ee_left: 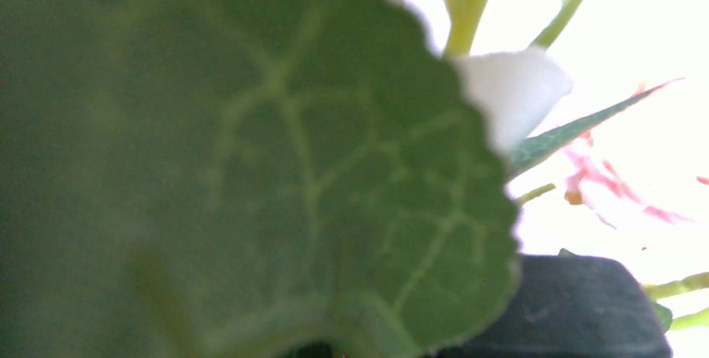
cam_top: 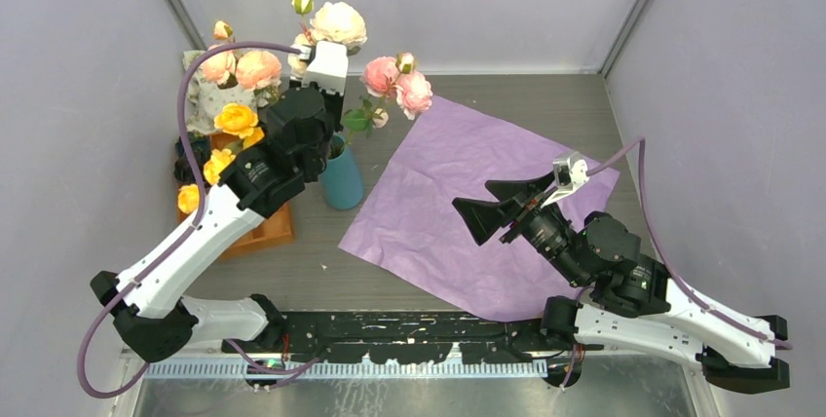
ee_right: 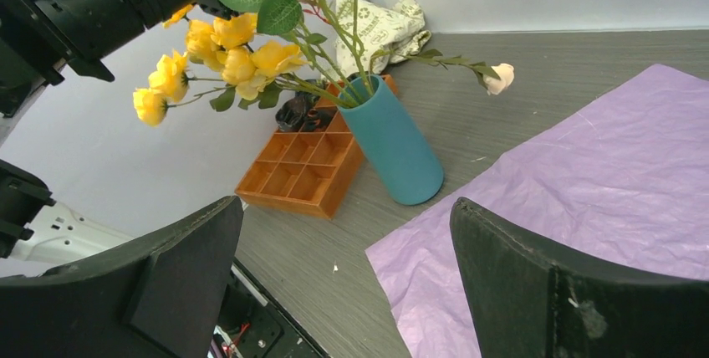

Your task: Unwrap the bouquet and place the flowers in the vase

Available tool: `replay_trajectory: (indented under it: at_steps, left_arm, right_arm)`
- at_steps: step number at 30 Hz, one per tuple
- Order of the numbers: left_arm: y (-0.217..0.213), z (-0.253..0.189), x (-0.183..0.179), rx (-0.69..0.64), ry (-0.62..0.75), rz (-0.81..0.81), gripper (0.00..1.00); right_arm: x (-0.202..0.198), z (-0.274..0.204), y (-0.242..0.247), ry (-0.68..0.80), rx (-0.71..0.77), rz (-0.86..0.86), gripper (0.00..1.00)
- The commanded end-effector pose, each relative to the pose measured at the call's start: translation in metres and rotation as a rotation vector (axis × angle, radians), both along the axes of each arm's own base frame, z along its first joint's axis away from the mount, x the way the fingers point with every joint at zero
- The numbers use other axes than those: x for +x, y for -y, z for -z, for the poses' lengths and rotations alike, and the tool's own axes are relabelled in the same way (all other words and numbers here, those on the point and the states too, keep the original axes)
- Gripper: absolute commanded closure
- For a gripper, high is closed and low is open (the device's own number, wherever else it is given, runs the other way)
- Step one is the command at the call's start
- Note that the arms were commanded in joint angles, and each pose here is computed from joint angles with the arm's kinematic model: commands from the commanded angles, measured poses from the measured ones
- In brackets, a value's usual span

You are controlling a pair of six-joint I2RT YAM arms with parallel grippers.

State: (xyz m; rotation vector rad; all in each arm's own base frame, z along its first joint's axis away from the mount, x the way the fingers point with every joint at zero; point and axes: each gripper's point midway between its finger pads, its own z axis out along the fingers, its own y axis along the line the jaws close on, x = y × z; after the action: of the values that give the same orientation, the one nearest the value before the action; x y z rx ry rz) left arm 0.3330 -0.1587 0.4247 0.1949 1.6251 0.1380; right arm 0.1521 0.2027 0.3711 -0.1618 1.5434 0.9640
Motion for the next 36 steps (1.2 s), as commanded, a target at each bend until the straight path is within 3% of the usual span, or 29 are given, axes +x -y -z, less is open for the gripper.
replay_trajectory:
  at_steps: [1, 27, 36]
  left_arm:
    - [-0.009, -0.002, -0.006, -0.123, 0.039, -0.036, 0.96]
    - [-0.024, 0.091, -0.001, -0.178, -0.130, -0.138, 0.85]
    - [-0.028, 0.079, -0.006, -0.222, -0.133, -0.135, 0.54]
  right_arm:
    - [0.003, -0.004, 0.003, -0.001, 0.025, 0.023, 0.00]
    - [0.004, 0.004, 0.004, -0.013, 0.006, 0.036, 0.00]
    - [0.004, 0.006, 0.006, -0.017, 0.007, 0.038, 0.00]
